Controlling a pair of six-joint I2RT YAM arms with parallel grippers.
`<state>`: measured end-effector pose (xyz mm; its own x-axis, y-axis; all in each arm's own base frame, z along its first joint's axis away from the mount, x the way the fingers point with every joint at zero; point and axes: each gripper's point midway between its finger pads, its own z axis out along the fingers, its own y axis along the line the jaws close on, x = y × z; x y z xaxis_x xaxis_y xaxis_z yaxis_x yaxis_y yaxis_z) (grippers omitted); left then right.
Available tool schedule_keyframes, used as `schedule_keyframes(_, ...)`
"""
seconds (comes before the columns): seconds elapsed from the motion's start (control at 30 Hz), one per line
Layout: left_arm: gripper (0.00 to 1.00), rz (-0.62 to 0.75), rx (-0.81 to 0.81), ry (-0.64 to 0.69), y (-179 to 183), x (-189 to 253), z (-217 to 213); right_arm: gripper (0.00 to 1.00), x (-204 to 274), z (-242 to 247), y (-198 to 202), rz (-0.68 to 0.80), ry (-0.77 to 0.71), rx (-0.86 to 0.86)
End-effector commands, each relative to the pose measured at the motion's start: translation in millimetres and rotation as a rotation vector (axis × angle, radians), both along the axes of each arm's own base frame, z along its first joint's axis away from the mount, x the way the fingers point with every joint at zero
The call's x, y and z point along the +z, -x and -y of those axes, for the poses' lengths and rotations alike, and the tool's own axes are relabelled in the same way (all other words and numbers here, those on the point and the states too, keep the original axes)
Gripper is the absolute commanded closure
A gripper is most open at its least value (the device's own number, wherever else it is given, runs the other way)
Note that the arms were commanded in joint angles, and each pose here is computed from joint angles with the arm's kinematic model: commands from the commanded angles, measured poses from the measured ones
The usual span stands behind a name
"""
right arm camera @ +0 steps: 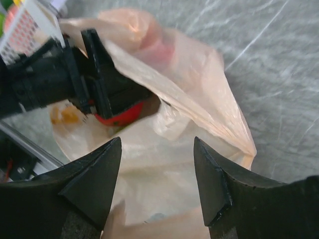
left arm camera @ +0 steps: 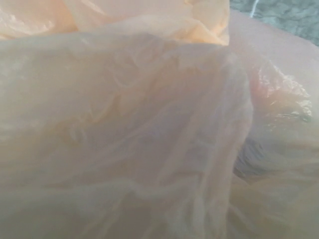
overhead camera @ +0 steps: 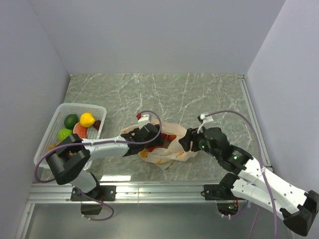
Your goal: Untie the knot of the plastic bag and take out the fruit
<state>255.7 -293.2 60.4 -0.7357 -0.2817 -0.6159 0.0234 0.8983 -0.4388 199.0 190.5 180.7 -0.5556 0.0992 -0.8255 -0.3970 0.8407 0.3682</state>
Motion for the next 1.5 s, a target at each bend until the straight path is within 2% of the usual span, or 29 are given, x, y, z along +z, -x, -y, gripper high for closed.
schedule_keyframes(0.0, 0.14, 0.065, 0.019, -0.064, -4, 9, -8, 0.33, -10, -13, 5, -0.005, 0.004, 0.044)
schedule_keyframes(0.03, 0.03, 0.079, 0.023, -0.047, -2, 18, -9, 0.33, -12, -15, 7, -0.007, 0.009, 0.054)
schedule_keyframes(0.07, 0.01, 0.081, 0.029, -0.063, 1, 20, -14, 0.33, -16, -18, 10, -0.014, 0.017, 0.071)
schedule_keyframes(0.27, 0.01, 0.128, 0.065, 0.01, 15, 67, -31, 0.36, -47, -22, 29, -0.088, 0.072, 0.127)
schedule_keyframes(0.37, 0.01, 0.136, 0.071, 0.062, 23, 82, -38, 0.36, -77, -22, 43, -0.191, 0.111, 0.144)
schedule_keyframes(0.5, 0.01, 0.158, -0.037, 0.145, 40, 94, -33, 0.38, -111, -26, 60, -0.338, 0.137, 0.128)
schedule_keyframes(0.53, 0.03, 0.175, -0.076, 0.2, 45, 107, -28, 0.39, -115, -27, 62, -0.356, 0.137, 0.118)
schedule_keyframes(0.6, 0.07, 0.186, -0.113, 0.212, 52, 108, -30, 0.4, -126, -25, 63, -0.388, 0.157, 0.08)
schedule_keyframes(0.77, 0.24, 0.225, -0.219, 0.283, 65, 138, -14, 0.44, -136, -16, 61, -0.411, 0.177, -0.012)
schedule_keyframes(0.9, 0.28, 0.243, -0.267, 0.2, 65, 143, 5, 0.47, -135, -2, 54, -0.395, 0.215, -0.094)
schedule_keyframes(0.93, 0.29, 0.219, -0.248, 0.145, 60, 128, 8, 0.48, -135, 1, 52, -0.387, 0.22, -0.112)
schedule_keyframes(0.97, 0.29, 0.219, -0.229, 0.135, 57, 132, 13, 0.48, -132, 1, 51, -0.379, 0.21, -0.115)
schedule_keyframes(1.03, 0.31, 0.15, -0.108, 0.07, 46, 107, 8, 0.48, -129, 1, 50, -0.37, 0.196, -0.116)
schedule_keyframes(1.13, 0.31, 0.116, -0.018, 0.045, 33, 86, 15, 0.48, -123, -2, 49, -0.353, 0.167, -0.108)
schedule_keyframes(1.2, 0.28, 0.124, 0.031, 0.017, 23, 81, 17, 0.48, -119, -1, 48, -0.342, 0.157, -0.111)
schedule_keyframes(1.33, 0.2, 0.104, 0.08, -0.128, 10, 50, 16, 0.48, -113, 0, 47, -0.325, 0.138, -0.114)
schedule_keyframes(1.47, 0.1, 0.112, 0.087, -0.181, -1, 35, 22, 0.48, -114, 0, 48, -0.323, 0.127, -0.112)
